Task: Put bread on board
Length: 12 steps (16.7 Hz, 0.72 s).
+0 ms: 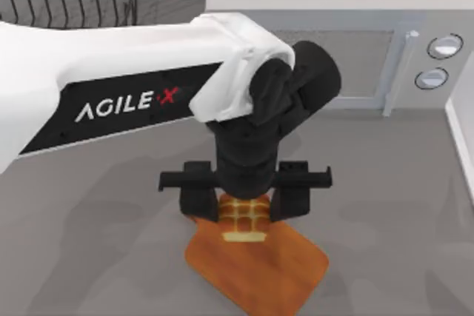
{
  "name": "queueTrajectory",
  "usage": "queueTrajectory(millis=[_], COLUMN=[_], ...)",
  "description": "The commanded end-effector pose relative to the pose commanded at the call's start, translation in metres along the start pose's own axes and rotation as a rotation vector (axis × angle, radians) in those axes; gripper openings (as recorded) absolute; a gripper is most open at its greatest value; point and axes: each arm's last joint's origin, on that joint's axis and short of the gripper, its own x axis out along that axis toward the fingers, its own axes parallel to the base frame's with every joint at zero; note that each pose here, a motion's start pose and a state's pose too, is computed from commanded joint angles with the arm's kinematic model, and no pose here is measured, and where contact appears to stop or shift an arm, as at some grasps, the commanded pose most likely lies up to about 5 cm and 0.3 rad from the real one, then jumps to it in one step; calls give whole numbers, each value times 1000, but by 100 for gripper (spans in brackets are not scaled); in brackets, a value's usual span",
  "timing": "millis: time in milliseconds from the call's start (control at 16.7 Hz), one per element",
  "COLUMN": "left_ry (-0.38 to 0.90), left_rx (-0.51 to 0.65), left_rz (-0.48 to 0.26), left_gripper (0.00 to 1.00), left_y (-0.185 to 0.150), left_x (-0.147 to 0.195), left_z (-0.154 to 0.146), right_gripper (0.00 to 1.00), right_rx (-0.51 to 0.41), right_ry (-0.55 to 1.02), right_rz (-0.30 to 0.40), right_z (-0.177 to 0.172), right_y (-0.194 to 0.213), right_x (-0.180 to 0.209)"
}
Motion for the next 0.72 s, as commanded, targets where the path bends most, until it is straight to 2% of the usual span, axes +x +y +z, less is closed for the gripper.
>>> queueTrajectory(millis=[300,720], left_ry=[2,1], left_rx=[0,0], left_rz=[0,1], left_gripper=[0,0], left_y=[2,1], left_x=[1,21], left_z=[0,0], right_gripper=[100,100], right_rx=[0,0], right_ry=[0,0], right_rz=[0,0], right_z=[0,0], right_y=[0,0], right_x=[0,0])
